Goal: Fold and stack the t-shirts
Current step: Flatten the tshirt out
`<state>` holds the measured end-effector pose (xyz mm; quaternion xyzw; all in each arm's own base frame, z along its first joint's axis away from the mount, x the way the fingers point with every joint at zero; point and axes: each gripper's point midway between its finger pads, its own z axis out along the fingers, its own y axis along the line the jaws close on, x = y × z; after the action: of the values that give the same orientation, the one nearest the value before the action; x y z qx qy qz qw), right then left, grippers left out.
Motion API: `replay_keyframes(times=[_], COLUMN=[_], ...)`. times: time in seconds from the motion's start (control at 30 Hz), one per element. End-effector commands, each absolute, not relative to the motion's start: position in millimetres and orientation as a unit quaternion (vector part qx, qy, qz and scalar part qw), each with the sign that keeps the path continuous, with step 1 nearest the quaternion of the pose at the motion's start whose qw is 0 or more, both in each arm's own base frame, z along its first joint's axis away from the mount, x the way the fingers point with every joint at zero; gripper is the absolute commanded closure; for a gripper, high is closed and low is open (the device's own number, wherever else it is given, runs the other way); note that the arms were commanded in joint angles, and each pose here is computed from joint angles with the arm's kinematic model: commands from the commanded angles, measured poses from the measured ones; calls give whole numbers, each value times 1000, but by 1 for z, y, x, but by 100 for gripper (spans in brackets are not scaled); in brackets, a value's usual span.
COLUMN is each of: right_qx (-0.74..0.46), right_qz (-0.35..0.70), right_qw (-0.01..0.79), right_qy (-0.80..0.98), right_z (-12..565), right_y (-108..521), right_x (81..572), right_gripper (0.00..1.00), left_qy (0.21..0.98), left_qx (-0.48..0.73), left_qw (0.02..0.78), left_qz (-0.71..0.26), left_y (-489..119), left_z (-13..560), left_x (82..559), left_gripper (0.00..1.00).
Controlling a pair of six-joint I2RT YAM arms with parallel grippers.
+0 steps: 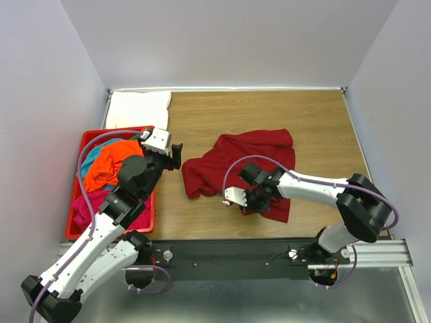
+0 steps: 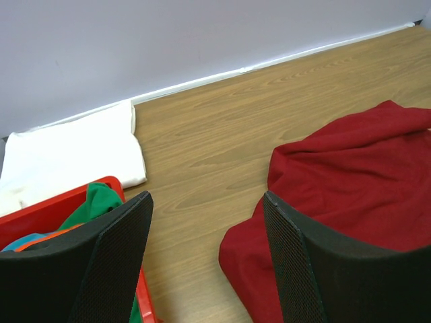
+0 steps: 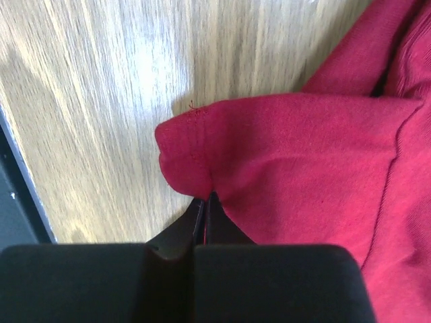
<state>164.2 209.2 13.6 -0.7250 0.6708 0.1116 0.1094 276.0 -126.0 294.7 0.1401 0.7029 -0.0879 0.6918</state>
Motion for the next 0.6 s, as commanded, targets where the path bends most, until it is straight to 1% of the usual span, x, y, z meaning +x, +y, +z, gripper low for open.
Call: replay_keyframes(times=[0.0,0.03,0.07,0.1,0.17,0.2,0.27,0.3,0.33,0.37,0.4,0.43,0.47,0.5,0.57], right_qx=[-733,-733,-739,-728,-713,-677,-631,-572,-537,-483,-448,-419,-407,-401,-377], right_qz=[60,42,23,3,-29,-47,-83,-109,-124,-146,-149,-152,-154,-157,-160], right_qw=[93,125,132,168,214,253,290,336,358,414,421,464,470,465,475], right_qy=[671,668,660,664,667,689,715,740,754,758,775,765,768,773,779], right_z=[23,45,49,70,102,132,157,187,197,223,215,249,251,243,246], right_y=[191,195,191,194,194,194,187,180,175,167,167,171,171,172,167], right_x=[169,187,193,221,267,318,375,427,453,489,510,529,537,543,549], right_gripper=[99,99,99,99,99,99,99,99,99,99,96,58,41,35,26], left_qy=[693,694,693,693,692,692,690,688,688,687,686,686,685,685,685], left_qx=[146,148,150,151,153,152,151,150,150,149,152,152,154,156,158], left_qw=[700,698,698,698,699,699,701,703,703,704,704,705,705,704,704], left_qz=[-95,-96,-97,-97,-99,-98,-98,-98,-98,-98,-100,-100,-101,-103,-103], left_y=[-128,-129,-130,-130,-131,-130,-129,-128,-128,-128,-129,-129,-130,-131,-131], left_z=[299,298,298,298,299,299,300,301,301,301,302,302,302,301,301], left_x=[275,275,275,275,274,274,273,272,272,272,272,271,271,271,270], left_gripper=[26,26,26,26,26,26,26,26,26,26,26,26,26,26,26])
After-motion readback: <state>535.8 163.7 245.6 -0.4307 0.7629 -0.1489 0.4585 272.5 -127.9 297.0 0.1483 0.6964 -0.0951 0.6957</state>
